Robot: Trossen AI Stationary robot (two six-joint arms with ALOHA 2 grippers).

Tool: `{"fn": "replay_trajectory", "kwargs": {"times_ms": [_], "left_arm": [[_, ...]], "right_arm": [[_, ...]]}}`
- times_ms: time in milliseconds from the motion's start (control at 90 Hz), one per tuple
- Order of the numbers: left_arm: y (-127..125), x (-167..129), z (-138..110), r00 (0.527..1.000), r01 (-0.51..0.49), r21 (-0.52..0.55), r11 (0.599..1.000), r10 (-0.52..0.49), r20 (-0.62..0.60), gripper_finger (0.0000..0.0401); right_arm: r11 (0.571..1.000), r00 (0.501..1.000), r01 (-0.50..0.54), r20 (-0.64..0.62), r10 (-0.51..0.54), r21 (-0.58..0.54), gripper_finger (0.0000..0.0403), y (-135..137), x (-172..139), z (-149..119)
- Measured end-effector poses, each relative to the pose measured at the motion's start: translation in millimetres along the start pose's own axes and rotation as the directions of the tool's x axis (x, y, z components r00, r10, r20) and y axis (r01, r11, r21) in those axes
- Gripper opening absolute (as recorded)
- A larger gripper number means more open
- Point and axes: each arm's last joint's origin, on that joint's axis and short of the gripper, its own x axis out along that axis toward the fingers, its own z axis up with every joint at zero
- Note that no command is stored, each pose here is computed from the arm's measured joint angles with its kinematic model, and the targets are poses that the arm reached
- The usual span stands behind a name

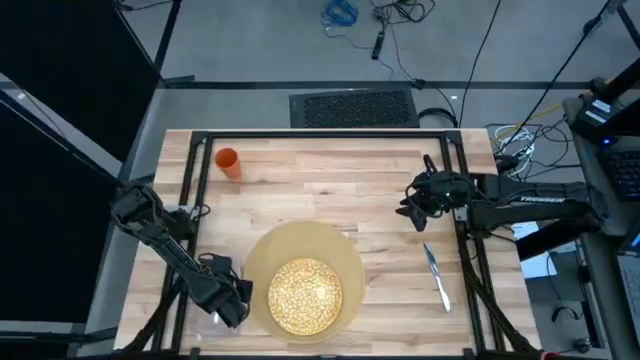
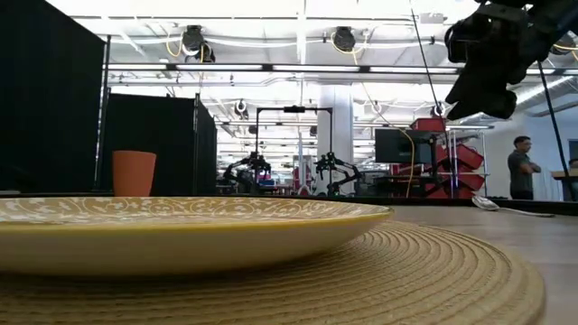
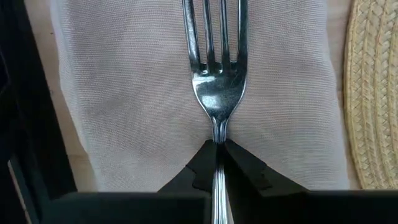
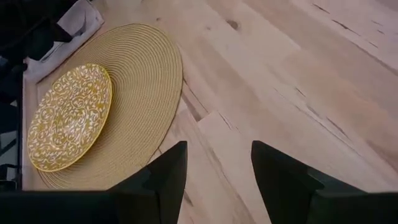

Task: Set table place
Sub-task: Put the silver fork on the folded light orange napkin, then put the silver knife to the right of the light brown mat

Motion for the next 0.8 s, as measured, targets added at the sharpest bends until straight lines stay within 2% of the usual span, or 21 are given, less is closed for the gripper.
{"fn": "replay_trajectory", "kwargs": {"times_ms": [278, 500, 644, 800], "left_arm": [[0, 0, -1, 1.000, -0.005, 0.009, 1.000, 0.005, -0.015, 0.0059], [0, -3, -1, 0.999, -0.020, 0.062, 0.998, 0.022, -0.030, 0.0063], [-2, -17, 0, 1.000, -0.012, 0.095, 0.995, 0.013, -0.017, 0.0063], [0, -45, 4, 0.998, 0.056, 0.144, 0.988, -0.061, 0.035, 0.0063]], "right_arm": [[1.000, 1.000, 0.000, -0.001, 0.000, -0.009, 0.0164, 0, 0, 0], [1.000, 1.000, 0.001, -0.001, -0.001, -0.009, 0.0164, 0, 0, 0], [1.000, 1.000, 0.000, -0.001, 0.000, -0.006, 0.0164, 0, 0, 0], [1.000, 1.000, 0.000, -0.001, 0.000, -0.003, 0.0164, 0, 0, 0]]}}
